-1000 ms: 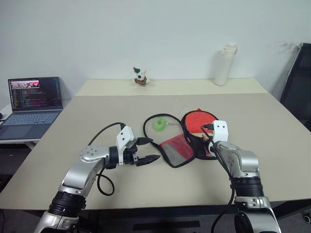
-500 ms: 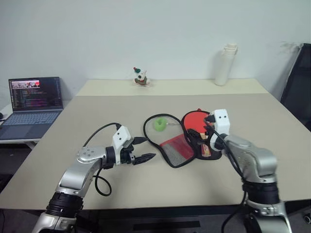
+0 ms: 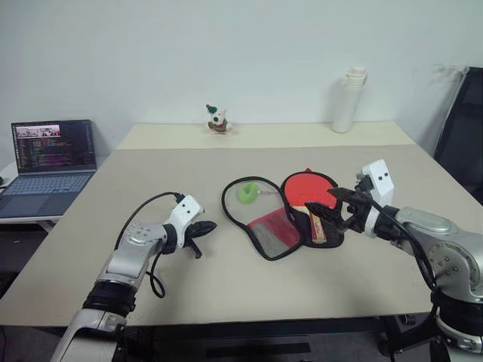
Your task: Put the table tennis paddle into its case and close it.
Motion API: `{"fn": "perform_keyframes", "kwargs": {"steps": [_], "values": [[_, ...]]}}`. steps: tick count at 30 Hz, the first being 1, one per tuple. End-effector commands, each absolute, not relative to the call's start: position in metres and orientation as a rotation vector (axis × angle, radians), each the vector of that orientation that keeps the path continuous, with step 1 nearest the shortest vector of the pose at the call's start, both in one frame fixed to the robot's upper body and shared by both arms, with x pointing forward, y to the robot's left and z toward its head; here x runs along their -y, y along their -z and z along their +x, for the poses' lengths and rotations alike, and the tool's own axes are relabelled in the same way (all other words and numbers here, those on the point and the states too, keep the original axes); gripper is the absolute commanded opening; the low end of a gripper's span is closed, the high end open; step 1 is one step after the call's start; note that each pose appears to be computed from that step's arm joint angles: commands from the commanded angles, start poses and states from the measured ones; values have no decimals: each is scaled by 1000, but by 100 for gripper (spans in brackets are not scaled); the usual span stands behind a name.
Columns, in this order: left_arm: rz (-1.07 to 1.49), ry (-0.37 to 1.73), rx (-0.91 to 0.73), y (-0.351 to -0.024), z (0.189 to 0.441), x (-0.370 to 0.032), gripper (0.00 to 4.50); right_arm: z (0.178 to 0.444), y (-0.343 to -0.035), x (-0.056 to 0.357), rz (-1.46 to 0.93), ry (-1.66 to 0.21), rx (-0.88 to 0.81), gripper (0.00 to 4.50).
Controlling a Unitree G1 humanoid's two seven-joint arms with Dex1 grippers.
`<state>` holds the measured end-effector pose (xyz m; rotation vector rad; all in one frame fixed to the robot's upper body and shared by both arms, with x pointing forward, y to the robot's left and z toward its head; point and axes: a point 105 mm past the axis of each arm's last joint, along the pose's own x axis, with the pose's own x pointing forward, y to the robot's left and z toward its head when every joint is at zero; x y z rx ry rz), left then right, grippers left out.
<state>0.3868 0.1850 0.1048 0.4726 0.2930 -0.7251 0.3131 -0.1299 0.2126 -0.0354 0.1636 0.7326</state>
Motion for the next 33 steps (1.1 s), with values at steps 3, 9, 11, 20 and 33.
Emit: {"fn": "perform_keyframes", "kwargs": {"steps": [3,9,11,20,33], "values": [[534,681,-260,-104,405,-178,8,310,-223,133,-78,-722,-120,450],[457,709,-216,-98,421,-144,8,311,-222,137,-89,-704,-123,450],[442,726,-203,-99,425,-132,8,311,-221,138,-94,-698,-124,450],[433,855,-37,-150,436,-76,8,301,-220,163,-121,-657,-157,450],[345,991,195,-241,429,46,8,286,-228,245,-161,-415,-225,450]]}}
